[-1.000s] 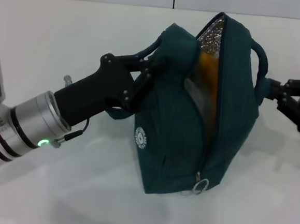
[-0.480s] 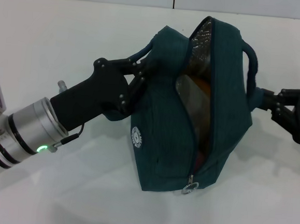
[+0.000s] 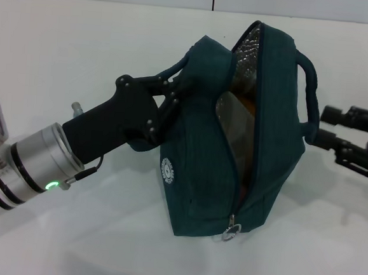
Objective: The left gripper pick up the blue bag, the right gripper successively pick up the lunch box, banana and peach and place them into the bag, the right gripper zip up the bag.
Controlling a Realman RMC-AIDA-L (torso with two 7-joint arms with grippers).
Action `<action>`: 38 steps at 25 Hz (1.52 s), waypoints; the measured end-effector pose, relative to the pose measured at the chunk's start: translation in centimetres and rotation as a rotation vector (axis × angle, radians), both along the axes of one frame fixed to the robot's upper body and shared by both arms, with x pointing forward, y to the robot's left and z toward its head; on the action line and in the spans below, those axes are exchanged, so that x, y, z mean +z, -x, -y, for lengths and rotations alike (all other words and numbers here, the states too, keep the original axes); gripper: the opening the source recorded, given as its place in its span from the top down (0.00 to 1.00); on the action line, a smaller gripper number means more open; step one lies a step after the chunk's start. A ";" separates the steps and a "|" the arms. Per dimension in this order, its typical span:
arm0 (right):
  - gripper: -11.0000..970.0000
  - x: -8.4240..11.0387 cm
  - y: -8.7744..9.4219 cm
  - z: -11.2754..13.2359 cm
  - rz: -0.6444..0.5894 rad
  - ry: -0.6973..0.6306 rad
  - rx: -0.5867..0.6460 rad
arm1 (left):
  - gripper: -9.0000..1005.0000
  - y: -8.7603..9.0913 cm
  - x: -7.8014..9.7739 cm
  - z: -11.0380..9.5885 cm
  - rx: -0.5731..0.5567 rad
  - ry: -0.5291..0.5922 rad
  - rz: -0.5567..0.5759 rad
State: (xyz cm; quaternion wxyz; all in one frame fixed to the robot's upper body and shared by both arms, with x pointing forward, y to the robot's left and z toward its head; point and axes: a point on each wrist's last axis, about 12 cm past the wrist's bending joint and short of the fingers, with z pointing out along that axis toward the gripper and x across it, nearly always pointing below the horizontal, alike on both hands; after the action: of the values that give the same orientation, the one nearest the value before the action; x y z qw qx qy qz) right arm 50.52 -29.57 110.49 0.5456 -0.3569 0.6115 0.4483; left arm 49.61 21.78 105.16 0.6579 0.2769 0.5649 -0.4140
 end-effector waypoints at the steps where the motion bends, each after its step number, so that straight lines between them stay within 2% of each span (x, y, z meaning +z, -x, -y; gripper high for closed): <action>1: 0.62 0.1 0.2 0.2 0.005 -0.009 -0.006 | 0.96 0.0 0.0 0.0 0.000 0.000 0.000; 5: 0.53 0.3 1.1 0.8 0.014 -0.023 0.032 | 0.96 0.0 0.0 0.0 -0.001 0.000 0.000; 9: 0.45 -0.3 2.3 0.2 -0.034 0.090 0.233 | 0.96 0.0 0.0 0.0 -0.001 0.000 0.001; 11: 0.45 -0.6 2.4 -0.1 -0.052 0.120 0.271 | 0.96 -0.1 0.1 0.1 -0.003 0.000 0.003; 13: 0.46 -2.5 2.4 -1.9 -0.120 0.216 0.327 | 0.96 -0.2 0.1 0.1 -0.006 0.000 0.007; 17: 0.47 -4.6 1.7 -4.5 -0.179 0.304 0.347 | 0.96 -0.3 0.2 0.2 -0.009 0.001 0.010; 21: 0.49 -5.6 0.5 -6.4 -0.204 0.336 0.326 | 0.96 -0.3 0.2 0.2 -0.010 0.001 0.010; 26: 0.51 -5.7 -0.1 -7.5 -0.201 0.337 0.313 | 0.95 -0.3 0.3 0.2 -0.009 0.002 0.012; 38: 0.55 -5.2 -0.1 -9.5 -0.134 0.321 0.380 | 0.95 -0.6 0.4 0.4 -0.015 -0.001 0.016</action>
State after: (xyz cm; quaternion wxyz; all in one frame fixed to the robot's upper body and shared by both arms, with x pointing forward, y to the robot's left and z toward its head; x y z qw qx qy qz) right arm 50.61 -20.03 105.26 0.3463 -0.5168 0.6316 0.4626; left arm 50.17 21.37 105.57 0.6591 0.2849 0.5577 -0.4165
